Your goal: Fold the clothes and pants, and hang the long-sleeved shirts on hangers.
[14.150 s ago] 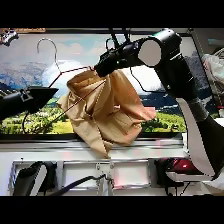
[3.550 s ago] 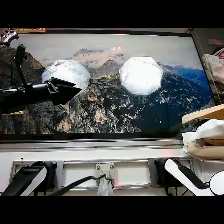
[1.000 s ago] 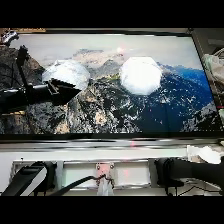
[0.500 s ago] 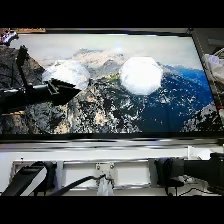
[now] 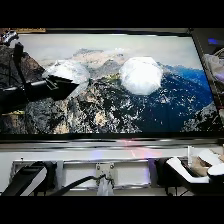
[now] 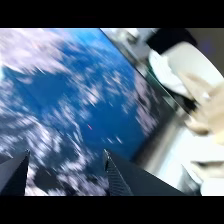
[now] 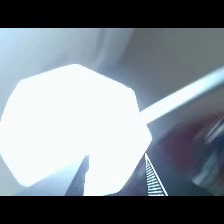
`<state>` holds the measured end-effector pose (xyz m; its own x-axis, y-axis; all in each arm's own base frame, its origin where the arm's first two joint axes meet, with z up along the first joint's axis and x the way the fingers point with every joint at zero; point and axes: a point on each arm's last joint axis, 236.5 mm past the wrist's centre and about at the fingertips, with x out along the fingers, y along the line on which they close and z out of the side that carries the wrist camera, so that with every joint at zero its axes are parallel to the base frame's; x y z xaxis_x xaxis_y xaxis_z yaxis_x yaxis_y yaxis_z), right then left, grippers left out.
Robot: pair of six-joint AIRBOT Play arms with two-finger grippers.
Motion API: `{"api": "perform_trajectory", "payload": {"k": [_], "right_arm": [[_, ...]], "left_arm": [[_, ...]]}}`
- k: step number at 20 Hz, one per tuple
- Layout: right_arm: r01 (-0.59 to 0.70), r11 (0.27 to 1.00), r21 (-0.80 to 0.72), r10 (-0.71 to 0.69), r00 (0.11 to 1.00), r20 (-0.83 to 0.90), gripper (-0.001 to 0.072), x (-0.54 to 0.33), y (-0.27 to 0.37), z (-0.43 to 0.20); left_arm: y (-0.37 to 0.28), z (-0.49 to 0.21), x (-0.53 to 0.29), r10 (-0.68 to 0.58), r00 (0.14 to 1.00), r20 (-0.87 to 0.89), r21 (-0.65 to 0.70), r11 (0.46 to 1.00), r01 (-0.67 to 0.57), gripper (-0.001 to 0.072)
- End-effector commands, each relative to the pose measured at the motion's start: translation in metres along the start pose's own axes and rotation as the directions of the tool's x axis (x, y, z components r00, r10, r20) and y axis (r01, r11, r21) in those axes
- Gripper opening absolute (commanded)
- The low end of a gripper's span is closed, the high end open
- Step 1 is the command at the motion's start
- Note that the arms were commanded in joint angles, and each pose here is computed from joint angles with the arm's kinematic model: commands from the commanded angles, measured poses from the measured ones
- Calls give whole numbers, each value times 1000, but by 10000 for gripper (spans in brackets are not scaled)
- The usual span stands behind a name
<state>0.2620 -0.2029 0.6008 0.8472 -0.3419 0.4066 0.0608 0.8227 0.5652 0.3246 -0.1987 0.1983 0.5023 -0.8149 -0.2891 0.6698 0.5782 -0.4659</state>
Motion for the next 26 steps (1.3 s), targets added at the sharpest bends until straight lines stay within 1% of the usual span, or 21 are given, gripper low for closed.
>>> {"api": "perform_trajectory", "payload": {"k": [1, 3, 4, 5, 7, 8, 9, 10, 12, 13, 14, 16, 17, 18, 26], "right_arm": [[-177, 982, 69, 189, 890, -415, 419, 38, 53, -164], [-248, 968, 33, 211, 738, -641, 419, 25, 73, -256], [-299, 954, -2, 199, 639, -743, 419, 7, 79, -299], [-379, 925, -36, 186, 531, -827, 419, -17, 86, -338], [-538, 842, -26, 180, 327, -928, 419, -71, 106, -396], [-587, 809, -11, 183, 271, -945, 419, -90, 115, -415], [-621, 783, -1, 195, 247, -949, 419, -104, 125, -427], [-648, 761, -1, 208, 245, -947, 419, -113, 134, -437], [-676, 737, -17, 204, 247, -947, 418, -124, 139, -450], [-685, 728, -22, 181, 223, -958, 417, -131, 135, -457], [-688, 726, -11, 149, 173, -974, 417, -142, 127, -465], [-685, 727, 36, 76, 29, -997, 417, -176, 107, -477], [-685, 727, 54, 49, -26, -998, 417, -189, 100, -478], [-685, 726, 63, 38, -51, -998, 417, -195, 98, -477], [-685, 726, 61, 41, -46, -998, 417, -195, 99, -476]], "left_arm": [[19, 25, -4, 89, 992, 92, 9, 996, -91, 472], [13, 45, -10, 102, 987, 123, 29, 994, -106, 472], [10, 58, -15, 115, 984, 136, 53, 991, -124, 472], [5, 72, -21, 133, 980, 151, 98, 984, -148, 472], [-7, 104, -36, 171, 966, 196, 223, 951, -214, 472], [-15, 119, -43, 187, 958, 218, 285, 927, -245, 472], [-23, 133, -49, 201, 949, 244, 337, 900, -278, 471], [-29, 141, -52, 207, 942, 263, 372, 879, -298, 472], [-37, 144, -52, 191, 944, 270, 382, 878, -287, 472], [-38, 140, -51, 187, 949, 254, 385, 881, -277, 472], [-39, 136, -50, 181, 954, 237, 388, 883, -264, 472], [-38, 136, -49, 183, 954, 236, 387, 883, -265, 472], [-38, 136, -49, 183, 954, 236, 386, 884, -265, 472], [-38, 136, -49, 183, 954, 236, 386, 883, -265, 472], [-38, 136, -49, 183, 954, 236, 386, 884, -265, 472]]}}
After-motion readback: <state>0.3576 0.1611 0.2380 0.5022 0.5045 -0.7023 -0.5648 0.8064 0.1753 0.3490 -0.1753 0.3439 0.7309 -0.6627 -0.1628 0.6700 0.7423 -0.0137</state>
